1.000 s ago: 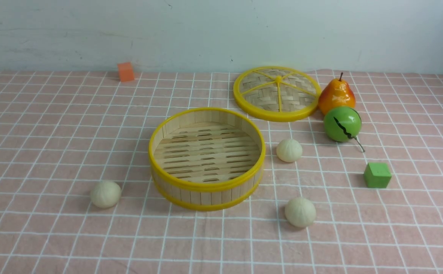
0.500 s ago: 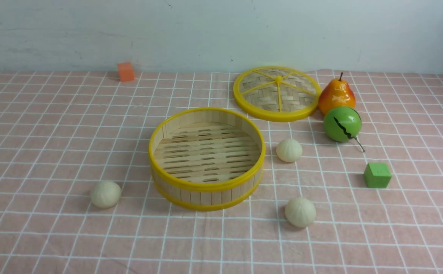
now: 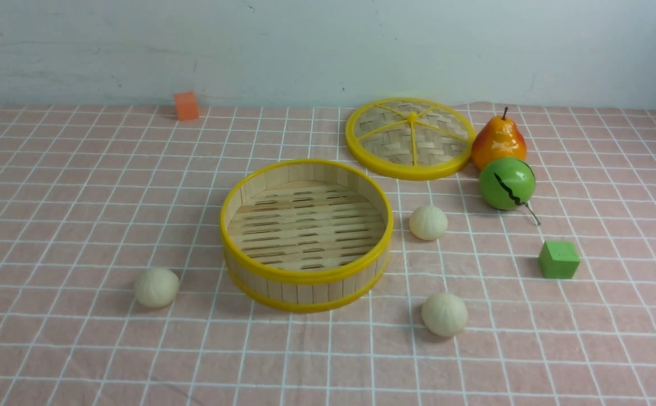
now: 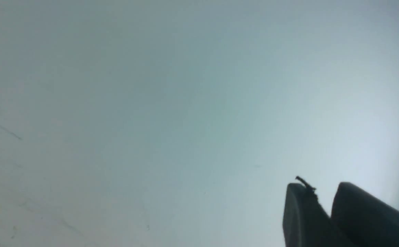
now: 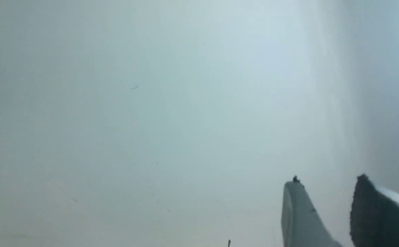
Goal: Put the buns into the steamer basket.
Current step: Use the left arm to grab a steamed stuffed bun
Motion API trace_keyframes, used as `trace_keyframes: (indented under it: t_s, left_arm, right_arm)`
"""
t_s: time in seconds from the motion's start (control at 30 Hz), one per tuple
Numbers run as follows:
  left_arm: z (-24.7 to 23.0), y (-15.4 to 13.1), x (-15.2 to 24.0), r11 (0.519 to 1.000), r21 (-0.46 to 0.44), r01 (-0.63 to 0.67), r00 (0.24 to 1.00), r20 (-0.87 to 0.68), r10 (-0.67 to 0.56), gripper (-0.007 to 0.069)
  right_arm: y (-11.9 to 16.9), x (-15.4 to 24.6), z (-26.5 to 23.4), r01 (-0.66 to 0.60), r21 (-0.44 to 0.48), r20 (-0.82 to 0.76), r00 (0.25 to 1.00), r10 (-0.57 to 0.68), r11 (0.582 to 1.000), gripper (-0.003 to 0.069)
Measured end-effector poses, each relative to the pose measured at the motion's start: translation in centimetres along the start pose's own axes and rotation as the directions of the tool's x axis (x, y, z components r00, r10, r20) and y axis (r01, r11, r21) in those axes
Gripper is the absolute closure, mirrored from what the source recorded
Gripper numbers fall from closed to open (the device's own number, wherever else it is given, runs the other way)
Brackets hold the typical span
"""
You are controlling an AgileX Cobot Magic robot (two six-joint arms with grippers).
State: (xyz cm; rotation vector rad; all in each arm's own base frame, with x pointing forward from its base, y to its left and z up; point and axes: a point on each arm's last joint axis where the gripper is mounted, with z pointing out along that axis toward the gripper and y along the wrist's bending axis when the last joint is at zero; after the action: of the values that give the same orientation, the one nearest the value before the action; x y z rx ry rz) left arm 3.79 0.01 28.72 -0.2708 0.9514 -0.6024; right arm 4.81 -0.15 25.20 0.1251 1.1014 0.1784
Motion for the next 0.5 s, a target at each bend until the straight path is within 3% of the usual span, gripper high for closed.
trace_keyframes:
  t_s: [0.07,0.1,0.17,0.27,0.33,0.43,0.47,0.5]
  left_arm:
    - [2.1,-1.5,-1.7,0.998,-0.003,-0.066,0.997,-0.049,0.065,0.0638]
    - [2.2,-1.7,-2.0,0.998,-0.001,-0.07,0.996,-0.046,0.07,0.0639]
    - [5.5,-3.1,-3.6,0.983,-0.014,-0.181,0.974,-0.138,0.178,0.0639]
    - [9.3,-3.4,-3.6,0.954,-0.017,-0.301,0.929,-0.23,0.289,0.0639]
    - [11.0,-3.3,-3.4,0.942,-0.016,-0.336,0.91,-0.263,0.321,0.0639]
    - [14.5,-1.8,-0.9,0.923,-0.04,-0.382,0.841,-0.429,0.33,0.0639]
    - [16.5,-0.2,1.8,0.911,-0.081,-0.405,0.735,-0.622,0.272,0.0639]
    - [16.7,0.0,2.1,0.909,-0.086,-0.407,0.721,-0.642,0.262,0.0639]
  right_arm:
    - [0.4,-2.0,1.3,0.0,-0.002,0.002,1.0,0.0,1.0,0.0533]
    - [0.5,-2.1,1.4,0.0,-0.002,0.0,1.0,0.0,1.0,0.0542]
    - [1.0,-3.7,3.5,0.032,-0.003,-0.079,0.996,-0.032,0.999,0.0653]
    - [1.5,-5.1,6.2,0.13,-0.012,-0.239,0.962,-0.129,0.991,0.0673]
    - [1.3,-4.7,7.6,0.178,-0.012,-0.364,0.916,-0.17,0.984,0.0669]
    - [1.0,-3.9,10.3,0.246,-0.016,-0.58,0.787,-0.21,0.969,0.0664]
    - [0.7,-2.6,11.6,0.26,-0.024,-0.705,0.681,-0.201,0.965,0.0664]
    - [0.7,-2.3,11.8,0.26,-0.026,-0.729,0.655,-0.197,0.965,0.0664]
